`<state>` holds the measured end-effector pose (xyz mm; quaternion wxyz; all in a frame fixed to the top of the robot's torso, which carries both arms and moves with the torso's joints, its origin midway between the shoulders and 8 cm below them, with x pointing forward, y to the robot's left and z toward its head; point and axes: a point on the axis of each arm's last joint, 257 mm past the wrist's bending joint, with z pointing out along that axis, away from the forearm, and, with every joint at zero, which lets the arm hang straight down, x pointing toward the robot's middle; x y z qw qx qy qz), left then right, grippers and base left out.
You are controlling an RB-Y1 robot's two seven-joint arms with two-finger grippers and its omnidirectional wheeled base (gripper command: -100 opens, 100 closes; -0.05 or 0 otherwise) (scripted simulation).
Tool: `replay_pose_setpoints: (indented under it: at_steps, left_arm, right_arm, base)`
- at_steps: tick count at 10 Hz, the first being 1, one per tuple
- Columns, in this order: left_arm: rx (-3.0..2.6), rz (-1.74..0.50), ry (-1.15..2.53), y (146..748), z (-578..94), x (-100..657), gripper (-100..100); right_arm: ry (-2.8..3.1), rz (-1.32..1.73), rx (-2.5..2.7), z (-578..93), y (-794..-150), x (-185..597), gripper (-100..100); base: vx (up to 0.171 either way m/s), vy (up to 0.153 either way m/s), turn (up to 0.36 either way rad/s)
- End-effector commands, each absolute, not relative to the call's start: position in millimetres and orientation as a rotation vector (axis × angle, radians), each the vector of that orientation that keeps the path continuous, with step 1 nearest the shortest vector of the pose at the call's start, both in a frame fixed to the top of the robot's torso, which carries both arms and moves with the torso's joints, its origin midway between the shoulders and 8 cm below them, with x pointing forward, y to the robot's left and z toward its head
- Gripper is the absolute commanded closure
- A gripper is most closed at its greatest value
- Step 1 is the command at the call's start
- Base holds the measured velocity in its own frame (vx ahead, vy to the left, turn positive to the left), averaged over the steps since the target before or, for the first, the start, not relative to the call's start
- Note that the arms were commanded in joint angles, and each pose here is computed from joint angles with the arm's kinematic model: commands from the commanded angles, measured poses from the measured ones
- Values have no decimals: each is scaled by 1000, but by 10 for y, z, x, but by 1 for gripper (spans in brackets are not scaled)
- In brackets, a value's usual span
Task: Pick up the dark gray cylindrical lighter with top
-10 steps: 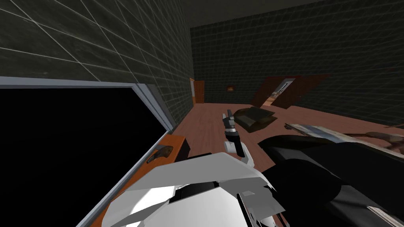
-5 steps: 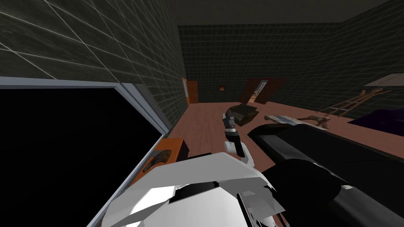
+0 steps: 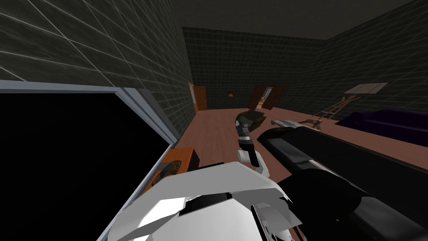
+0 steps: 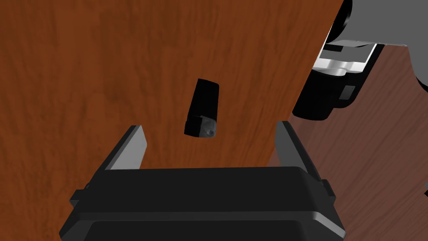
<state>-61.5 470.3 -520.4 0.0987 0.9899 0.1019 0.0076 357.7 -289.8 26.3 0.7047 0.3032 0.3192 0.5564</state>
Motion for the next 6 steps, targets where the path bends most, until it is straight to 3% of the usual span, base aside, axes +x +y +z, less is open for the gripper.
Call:
replay_pose_setpoints:
  at_steps: [1,4,5,6]
  left_arm:
    - [2931,29,295,4635,-5320,-601,-100]
    - [2931,31,292,4591,-5386,-599,-100]
    - [2933,32,290,4589,-5394,-599,100]
    - [2932,32,290,4590,-5393,-598,100]
  right_arm:
    - [710,1237,674,263,-2898,3577,0]
    - [710,1237,674,263,-2898,3576,0]
    - [710,1237,674,263,-2898,3576,0]
    - [710,1237,674,263,-2898,3576,0]
  base:
    - [-4,16,22]
    - [-1,19,12]
    - [0,0,0]
    - [0,0,0]
